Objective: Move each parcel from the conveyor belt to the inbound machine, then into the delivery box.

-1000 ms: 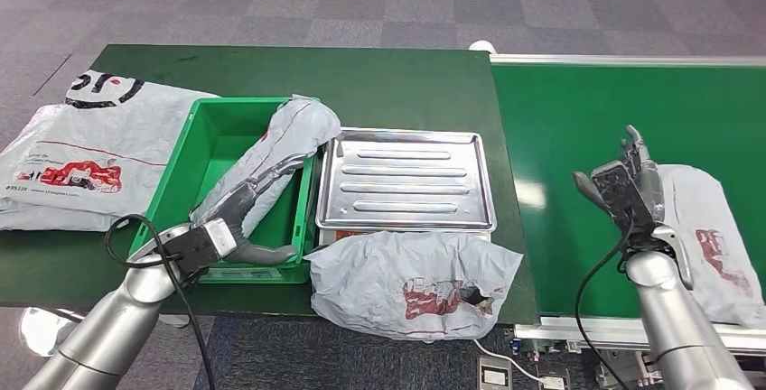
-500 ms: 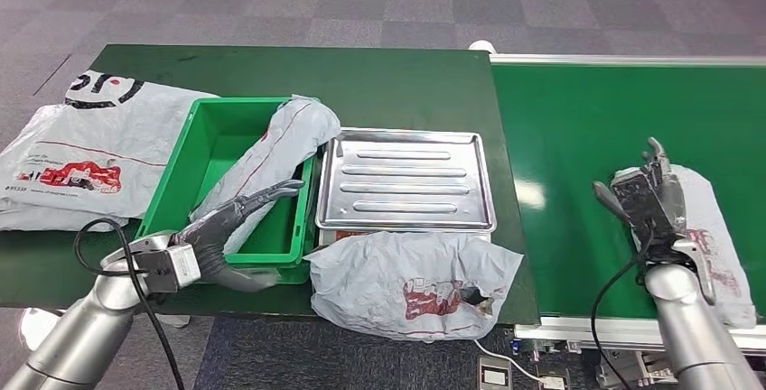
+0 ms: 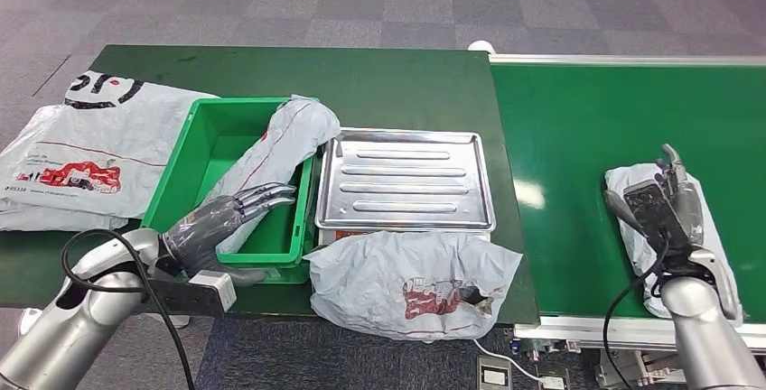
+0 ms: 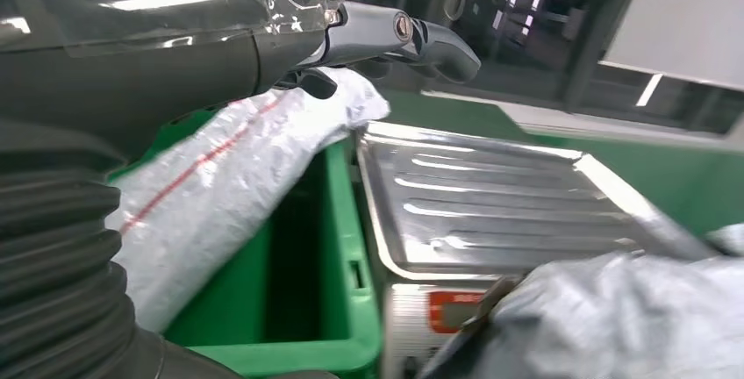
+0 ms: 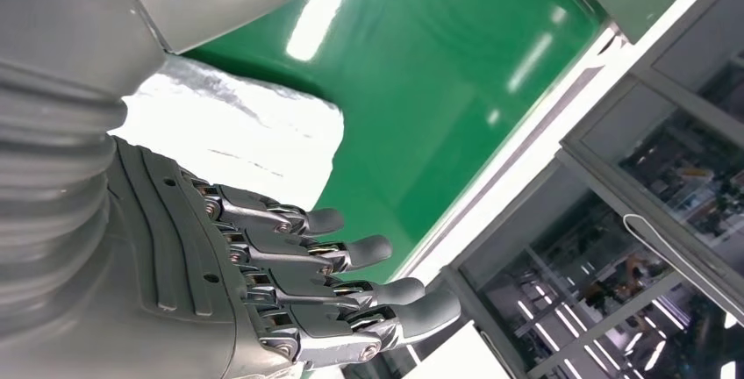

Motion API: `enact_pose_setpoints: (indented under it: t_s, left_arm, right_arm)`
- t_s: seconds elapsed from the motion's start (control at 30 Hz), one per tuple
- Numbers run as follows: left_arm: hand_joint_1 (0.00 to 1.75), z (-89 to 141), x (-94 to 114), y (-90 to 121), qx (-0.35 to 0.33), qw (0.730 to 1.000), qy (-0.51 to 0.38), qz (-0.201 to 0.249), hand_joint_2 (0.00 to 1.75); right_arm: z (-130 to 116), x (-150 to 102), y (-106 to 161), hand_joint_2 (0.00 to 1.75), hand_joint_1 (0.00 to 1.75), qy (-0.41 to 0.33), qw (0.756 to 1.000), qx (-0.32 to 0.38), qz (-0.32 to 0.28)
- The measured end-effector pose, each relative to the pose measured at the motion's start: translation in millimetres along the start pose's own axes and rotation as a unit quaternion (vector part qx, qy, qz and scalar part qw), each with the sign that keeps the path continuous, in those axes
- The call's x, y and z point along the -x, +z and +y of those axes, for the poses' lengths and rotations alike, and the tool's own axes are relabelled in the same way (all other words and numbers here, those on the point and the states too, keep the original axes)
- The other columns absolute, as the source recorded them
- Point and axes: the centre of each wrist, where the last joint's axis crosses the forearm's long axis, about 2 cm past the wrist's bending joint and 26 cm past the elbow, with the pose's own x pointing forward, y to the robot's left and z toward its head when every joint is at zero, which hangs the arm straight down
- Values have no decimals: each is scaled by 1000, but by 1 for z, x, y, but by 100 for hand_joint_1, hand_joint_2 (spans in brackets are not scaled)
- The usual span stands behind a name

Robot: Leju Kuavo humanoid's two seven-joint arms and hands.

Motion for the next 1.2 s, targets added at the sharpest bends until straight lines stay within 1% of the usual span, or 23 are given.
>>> enact_pose_setpoints:
  t_s: [0.1, 0.2, 0.3, 0.37, 0.43, 0.53, 0.67, 0.77, 0.9, 1.0, 1.2]
  left_arm:
    - [0, -11, -5, -3, -16, 996, -72, 47, 175]
    - [0, -29, -13, -11, -47, 984, -140, 96, 175]
    - [0, -51, -25, -23, -69, 979, -157, 114, 175]
    - [0, -65, -34, -33, -76, 978, -153, 117, 175]
    - [0, -77, -45, -44, -74, 980, -147, 110, 175]
    - [0, -89, -60, -64, -50, 989, -113, 77, 175]
    - [0, -94, -73, -88, 4, 999, -39, 8, 175]
    - [0, -94, -78, -99, 28, 999, -4, -37, 175]
    - [0, -92, -82, -106, 57, 994, 27, -94, 175]
    - [0, -90, -82, -108, 63, 992, 30, -106, 175]
    - [0, -87, -81, -110, 65, 991, 26, -110, 175]
  right_arm:
    - [1, -2, 0, 175, 0, 8, 1000, -1, -2]
    - [4, -5, 1, 175, 0, 13, 1000, -6, -8]
    - [6, -10, -3, 175, 0, 13, 1000, -12, -13]
    - [6, -13, -7, 87, 0, 12, 1000, -12, -18]
    - [7, -17, -10, 0, 0, 13, 1000, -10, -21]
    - [9, -17, -7, 0, 0, 15, 1000, -7, -15]
    - [3, -12, 10, 0, 0, 16, 1000, -2, -2]
    - [-2, -10, 20, 0, 0, 19, 1000, 0, 5]
    - [-7, -11, 26, 0, 0, 22, 1000, 4, 7]
    - [-10, -11, 28, 0, 0, 23, 1000, 9, 7]
    - [-12, -11, 30, 0, 0, 22, 1000, 14, 8]
